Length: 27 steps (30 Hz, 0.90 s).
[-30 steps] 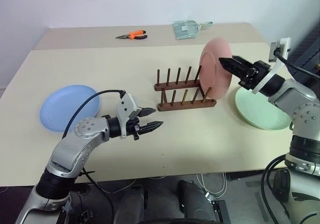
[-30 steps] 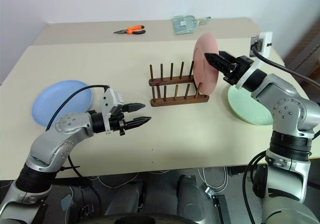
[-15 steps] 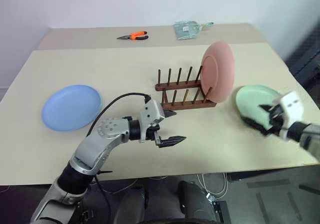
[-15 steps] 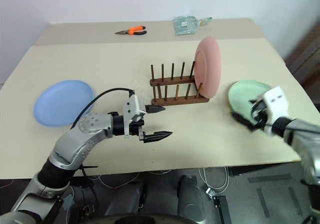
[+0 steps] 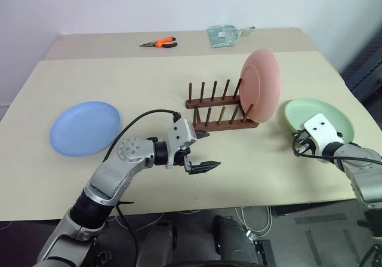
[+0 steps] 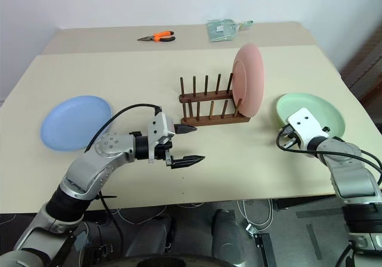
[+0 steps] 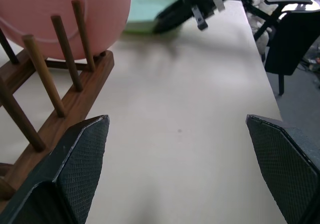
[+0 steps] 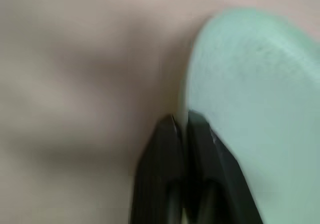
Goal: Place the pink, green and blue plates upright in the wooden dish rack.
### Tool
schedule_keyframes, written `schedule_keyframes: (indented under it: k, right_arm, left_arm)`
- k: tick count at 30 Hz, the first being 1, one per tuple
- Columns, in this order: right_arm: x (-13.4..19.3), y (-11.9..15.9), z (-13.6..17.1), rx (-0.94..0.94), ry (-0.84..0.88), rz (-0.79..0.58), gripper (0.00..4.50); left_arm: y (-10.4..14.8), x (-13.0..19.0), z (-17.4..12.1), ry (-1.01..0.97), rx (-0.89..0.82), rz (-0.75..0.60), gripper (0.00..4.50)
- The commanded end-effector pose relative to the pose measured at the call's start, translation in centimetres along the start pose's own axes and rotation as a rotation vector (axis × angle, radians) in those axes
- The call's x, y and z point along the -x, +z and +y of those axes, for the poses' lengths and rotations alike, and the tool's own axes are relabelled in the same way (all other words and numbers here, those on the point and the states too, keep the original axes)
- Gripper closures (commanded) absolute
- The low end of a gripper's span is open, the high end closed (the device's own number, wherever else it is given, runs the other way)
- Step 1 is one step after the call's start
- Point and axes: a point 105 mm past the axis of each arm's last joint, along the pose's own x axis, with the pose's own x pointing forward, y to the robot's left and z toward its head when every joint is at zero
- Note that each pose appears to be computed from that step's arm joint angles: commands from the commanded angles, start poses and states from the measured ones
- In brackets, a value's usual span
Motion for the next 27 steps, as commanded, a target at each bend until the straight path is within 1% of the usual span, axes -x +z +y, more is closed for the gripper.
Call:
schedule_keyframes:
  k: [1, 3, 4, 5, 7, 9, 10, 11, 12, 14, 15, 16, 17, 18, 20, 23, 25, 27]
  right_arm:
    - [1.1, 4.7, -4.2, 0.025, -0.205, -0.178, 4.44]
    - [2.7, 9.7, -6.9, -0.030, -0.320, -0.384, 4.44]
    - [3.9, 12.5, -8.1, -0.093, -0.358, -0.510, 4.44]
    - [5.1, 14.7, -8.9, -0.158, -0.369, -0.621, 4.44]
    - [7.1, 18.0, -9.8, -0.276, -0.347, -0.791, 4.44]
    - [9.1, 21.6, -9.3, -0.396, -0.199, -0.967, 4.44]
    - [10.2, 23.4, -8.4, -0.424, -0.086, -1.047, 4.44]
    - [11.2, 24.8, -7.4, -0.455, 0.028, -1.105, 4.44]
    - [12.0, 26.2, -5.7, -0.487, 0.179, -1.145, 4.44]
    - [12.9, 28.2, -2.4, -0.529, 0.423, -1.172, 4.44]
    - [12.9, 28.8, -1.0, -0.567, 0.514, -1.162, 4.44]
    - [12.4, 29.2, 0.5, -0.629, 0.606, -1.124, 4.44]
    - [12.0, 29.5, 1.7, -0.673, 0.662, -1.092, 4.44]
    - [11.4, 29.9, 2.5, -0.783, 0.726, -1.070, 4.44]
    - [10.4, 30.2, 3.6, -0.901, 0.773, -1.019, 4.44]
    - [9.0, 29.9, 4.4, -1.011, 0.787, -0.938, 4.44]
    - [7.6, 29.1, 5.1, -1.048, 0.765, -0.855, 4.44]
    - [7.0, 28.6, 5.3, -1.062, 0.744, -0.822, 4.44]
  left_arm:
    - [1.0, 0.7, 0.3, 0.043, -0.029, -0.035, 0.00]
    - [1.2, 0.9, 1.7, 0.131, -0.009, -0.065, 0.00]
    - [1.0, 1.0, 2.2, 0.163, 0.001, -0.061, 0.00]
    - [0.8, 1.1, 2.4, 0.176, -0.003, -0.057, 0.00]
    - [0.4, 1.2, 2.1, 0.171, -0.015, -0.047, 0.00]
    - [0.0, 1.4, 2.2, 0.182, -0.007, -0.045, 0.00]
    - [-0.2, 1.5, 2.3, 0.191, -0.010, -0.037, 0.00]
    - [-0.4, 1.7, 2.5, 0.199, -0.015, -0.029, 0.00]
    - [-0.6, 1.9, 2.7, 0.210, -0.016, -0.026, 0.00]
    - [-0.8, 2.5, 3.2, 0.233, -0.011, -0.027, 0.00]
    - [-0.8, 2.8, 3.4, 0.243, -0.008, -0.030, 0.00]
    - [-0.9, 3.2, 3.6, 0.254, 0.002, -0.031, 0.00]
    - [-1.0, 3.6, 3.8, 0.262, 0.011, -0.031, 0.00]
    - [-1.2, 4.1, 4.0, 0.276, 0.017, -0.025, 0.00]
    - [-1.6, 4.8, 4.2, 0.293, 0.019, -0.010, 0.00]
    - [-1.9, 5.0, 4.0, 0.294, 0.021, -0.004, 0.00]
    - [-2.0, 5.0, 3.8, 0.292, 0.021, -0.004, 0.00]
    - [-2.0, 5.0, 3.7, 0.294, 0.019, -0.003, 0.00]
